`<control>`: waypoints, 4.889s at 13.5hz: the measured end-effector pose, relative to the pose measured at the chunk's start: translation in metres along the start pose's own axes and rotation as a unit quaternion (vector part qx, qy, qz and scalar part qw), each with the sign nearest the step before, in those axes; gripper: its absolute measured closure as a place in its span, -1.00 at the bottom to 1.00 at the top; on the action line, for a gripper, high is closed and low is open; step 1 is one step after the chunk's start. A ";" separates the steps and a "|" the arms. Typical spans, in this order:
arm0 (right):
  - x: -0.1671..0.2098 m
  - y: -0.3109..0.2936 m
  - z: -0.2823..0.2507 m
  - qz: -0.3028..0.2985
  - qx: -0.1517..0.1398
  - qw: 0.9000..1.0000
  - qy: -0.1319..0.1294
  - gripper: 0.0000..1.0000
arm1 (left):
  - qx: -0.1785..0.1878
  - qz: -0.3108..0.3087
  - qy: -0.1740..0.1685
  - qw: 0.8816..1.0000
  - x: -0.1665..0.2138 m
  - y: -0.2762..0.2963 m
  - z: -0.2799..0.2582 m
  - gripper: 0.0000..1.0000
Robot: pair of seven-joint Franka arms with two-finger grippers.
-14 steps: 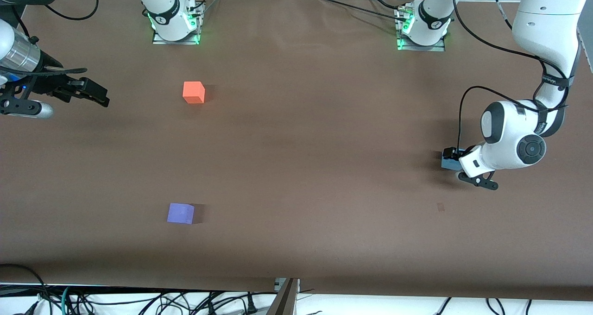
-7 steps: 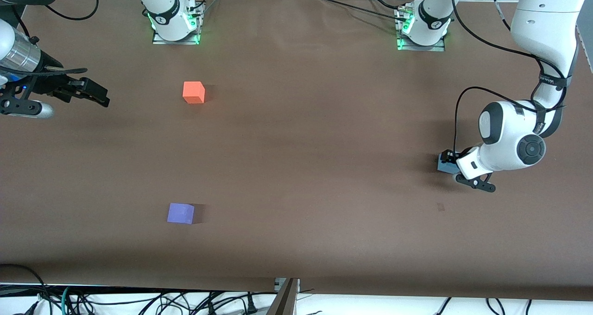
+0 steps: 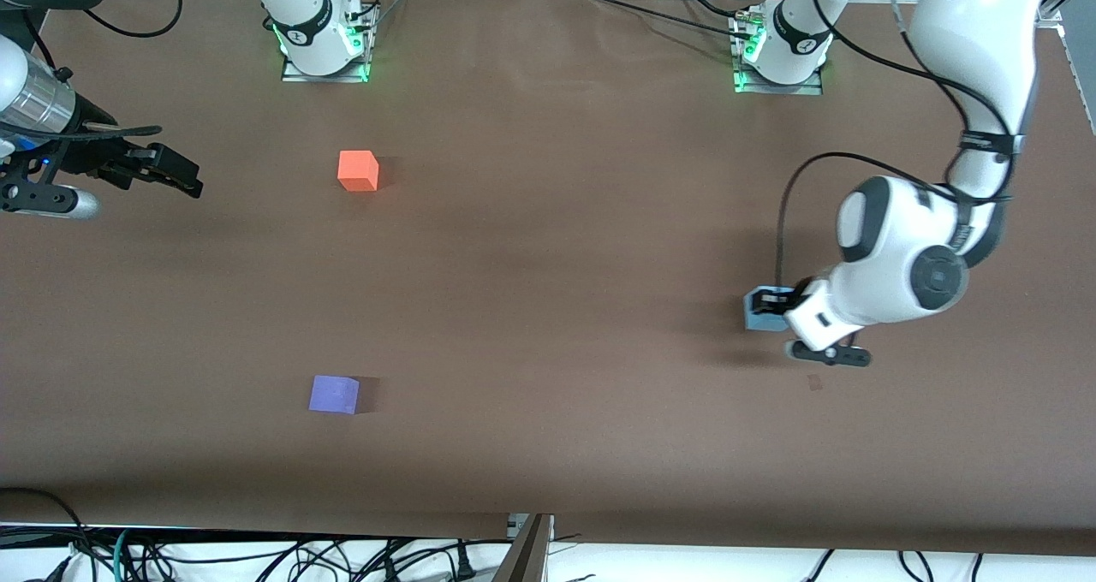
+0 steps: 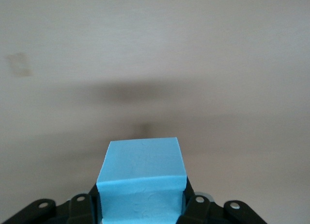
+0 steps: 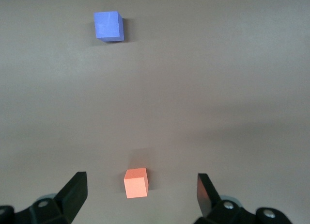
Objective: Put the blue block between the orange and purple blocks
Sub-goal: 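Carry the light-blue cube with the left gripper toward the table middle, then open the left gripper releasing the cube while the right gripper approaches, then lower the right gripper onto the light-blue cube and grasp it, then carry the light-blue cube with the right gripper toward the orange cube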
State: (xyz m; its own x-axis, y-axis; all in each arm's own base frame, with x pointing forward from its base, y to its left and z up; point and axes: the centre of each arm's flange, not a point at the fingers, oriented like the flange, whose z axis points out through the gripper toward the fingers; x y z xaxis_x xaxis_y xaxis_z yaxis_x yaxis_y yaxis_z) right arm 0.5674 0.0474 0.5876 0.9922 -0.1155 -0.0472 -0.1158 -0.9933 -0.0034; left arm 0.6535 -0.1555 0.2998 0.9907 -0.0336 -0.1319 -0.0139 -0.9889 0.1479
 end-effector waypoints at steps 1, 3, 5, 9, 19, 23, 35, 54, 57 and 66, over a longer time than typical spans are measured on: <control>0.000 0.000 0.000 0.000 0.000 1.000 0.000 -1.00 | 0.000 -0.017 0.004 1.000 0.001 0.028 0.001 -0.19; 0.000 0.000 0.000 0.000 0.000 1.000 0.000 -1.00 | -0.003 -0.044 0.008 0.999 0.004 0.078 0.010 -0.19; 0.000 0.001 0.000 0.001 0.000 1.000 0.000 -1.00 | -0.001 -0.050 -0.002 0.999 -0.002 0.122 0.038 -0.19; 0.004 0.008 -0.002 0.007 0.002 1.000 0.010 -1.00 | 0.009 -0.033 0.010 0.999 -0.030 0.217 0.088 -0.19; 0.016 0.028 0.011 0.026 0.000 1.000 0.006 -1.00 | 0.012 -0.030 0.015 0.999 -0.032 0.281 0.122 -0.68; 0.027 0.015 0.036 0.017 -0.005 1.000 -0.012 -1.00 | 0.006 -0.078 0.015 0.997 -0.008 0.221 -0.006 -1.00; -0.006 -0.308 0.212 0.013 0.039 0.999 0.023 -1.00 | 0.025 -0.145 0.014 0.989 -0.106 -0.065 -0.283 -1.00; -0.066 -0.501 0.395 -0.009 0.078 0.987 0.141 -0.24 | 0.072 -0.080 0.037 0.993 -0.140 -0.077 -0.307 -1.00; -0.050 -0.485 0.390 -0.038 0.047 0.989 0.136 -0.23 | 0.077 -0.074 0.018 0.994 -0.144 -0.076 -0.303 -1.00; 0.040 -0.176 0.302 -0.110 0.003 0.993 0.045 -0.23 | 0.076 -0.073 0.002 0.994 -0.147 -0.080 -0.303 -1.00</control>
State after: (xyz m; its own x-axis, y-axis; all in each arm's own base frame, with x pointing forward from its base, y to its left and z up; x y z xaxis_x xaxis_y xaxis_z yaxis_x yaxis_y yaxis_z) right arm 0.6140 0.2204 0.2850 0.9935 0.1046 0.0438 0.1051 -0.9944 -0.0094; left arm 0.5501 -0.0275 0.6043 0.9843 0.1113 -0.1368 0.1093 -0.9938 -0.0217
